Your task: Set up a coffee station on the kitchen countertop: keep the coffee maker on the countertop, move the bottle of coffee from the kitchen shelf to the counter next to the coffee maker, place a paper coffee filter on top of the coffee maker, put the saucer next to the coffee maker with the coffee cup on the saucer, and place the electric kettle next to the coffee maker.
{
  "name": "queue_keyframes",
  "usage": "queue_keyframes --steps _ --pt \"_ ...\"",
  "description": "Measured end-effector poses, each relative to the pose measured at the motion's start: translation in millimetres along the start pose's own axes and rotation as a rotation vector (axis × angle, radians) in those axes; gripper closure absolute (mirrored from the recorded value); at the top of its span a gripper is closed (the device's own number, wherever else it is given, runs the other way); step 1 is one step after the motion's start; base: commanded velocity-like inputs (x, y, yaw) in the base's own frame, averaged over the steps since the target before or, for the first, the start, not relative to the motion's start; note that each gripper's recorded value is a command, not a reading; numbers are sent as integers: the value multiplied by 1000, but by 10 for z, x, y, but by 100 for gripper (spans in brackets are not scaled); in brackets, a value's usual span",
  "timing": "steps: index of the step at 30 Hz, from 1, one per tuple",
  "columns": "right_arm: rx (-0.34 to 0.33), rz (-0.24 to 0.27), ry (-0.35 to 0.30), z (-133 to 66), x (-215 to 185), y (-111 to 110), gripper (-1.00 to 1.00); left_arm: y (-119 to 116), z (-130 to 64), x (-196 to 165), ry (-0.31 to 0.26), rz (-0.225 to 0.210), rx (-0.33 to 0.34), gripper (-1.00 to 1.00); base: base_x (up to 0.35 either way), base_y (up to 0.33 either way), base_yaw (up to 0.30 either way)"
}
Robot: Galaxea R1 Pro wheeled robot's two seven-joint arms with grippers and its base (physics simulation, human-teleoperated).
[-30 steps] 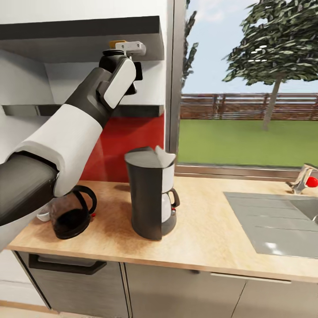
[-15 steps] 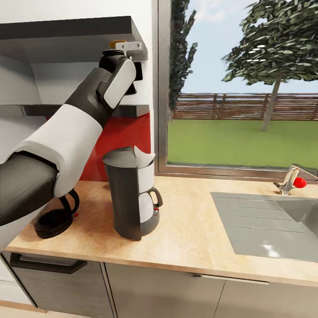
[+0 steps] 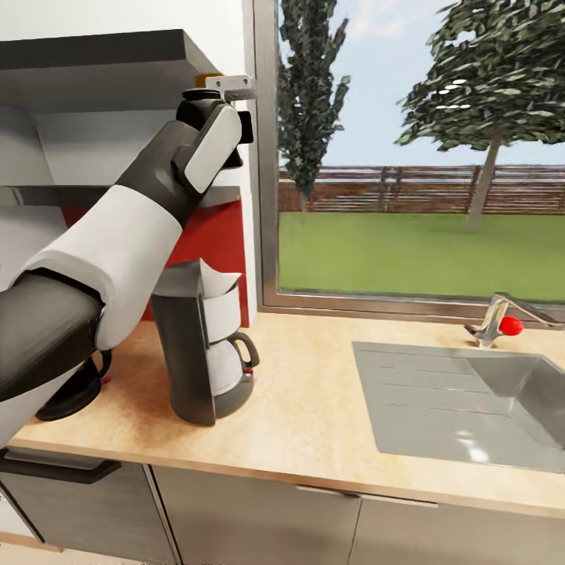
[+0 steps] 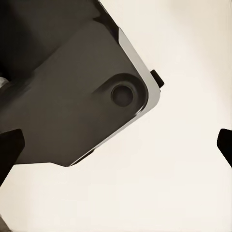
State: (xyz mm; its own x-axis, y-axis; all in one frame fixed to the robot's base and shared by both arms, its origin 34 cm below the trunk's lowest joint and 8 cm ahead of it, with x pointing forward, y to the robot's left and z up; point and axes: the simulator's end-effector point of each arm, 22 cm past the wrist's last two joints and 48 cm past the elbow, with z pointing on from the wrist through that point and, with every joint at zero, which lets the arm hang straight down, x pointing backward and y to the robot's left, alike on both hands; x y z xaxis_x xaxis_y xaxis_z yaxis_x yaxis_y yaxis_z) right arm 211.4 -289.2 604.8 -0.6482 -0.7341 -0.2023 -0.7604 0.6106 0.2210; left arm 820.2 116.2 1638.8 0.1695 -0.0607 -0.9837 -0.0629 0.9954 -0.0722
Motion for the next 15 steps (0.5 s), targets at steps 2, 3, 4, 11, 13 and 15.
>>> queue_keyframes --steps 2,3,4,11,13,15 --pt "1 0 -1 0 -3 -3 -100 1 0 -1 0 0 0 100 0 -303 218" --pt "1 1 -1 0 -4 -4 -100 1 0 -1 0 0 0 100 0 -303 238" --pt "1 1 -1 0 -3 -2 -100 2 0 -1 0 0 0 100 0 -303 250" --pt "1 2 -1 0 -5 -4 -100 2 0 -1 0 0 0 100 0 -303 266" --pt "1 2 -2 0 -6 -5 -100 1 0 -1 0 0 0 100 0 -303 271" --pt "1 2 -2 0 -5 -3 -100 1 0 -1 0 0 0 100 0 -303 271"
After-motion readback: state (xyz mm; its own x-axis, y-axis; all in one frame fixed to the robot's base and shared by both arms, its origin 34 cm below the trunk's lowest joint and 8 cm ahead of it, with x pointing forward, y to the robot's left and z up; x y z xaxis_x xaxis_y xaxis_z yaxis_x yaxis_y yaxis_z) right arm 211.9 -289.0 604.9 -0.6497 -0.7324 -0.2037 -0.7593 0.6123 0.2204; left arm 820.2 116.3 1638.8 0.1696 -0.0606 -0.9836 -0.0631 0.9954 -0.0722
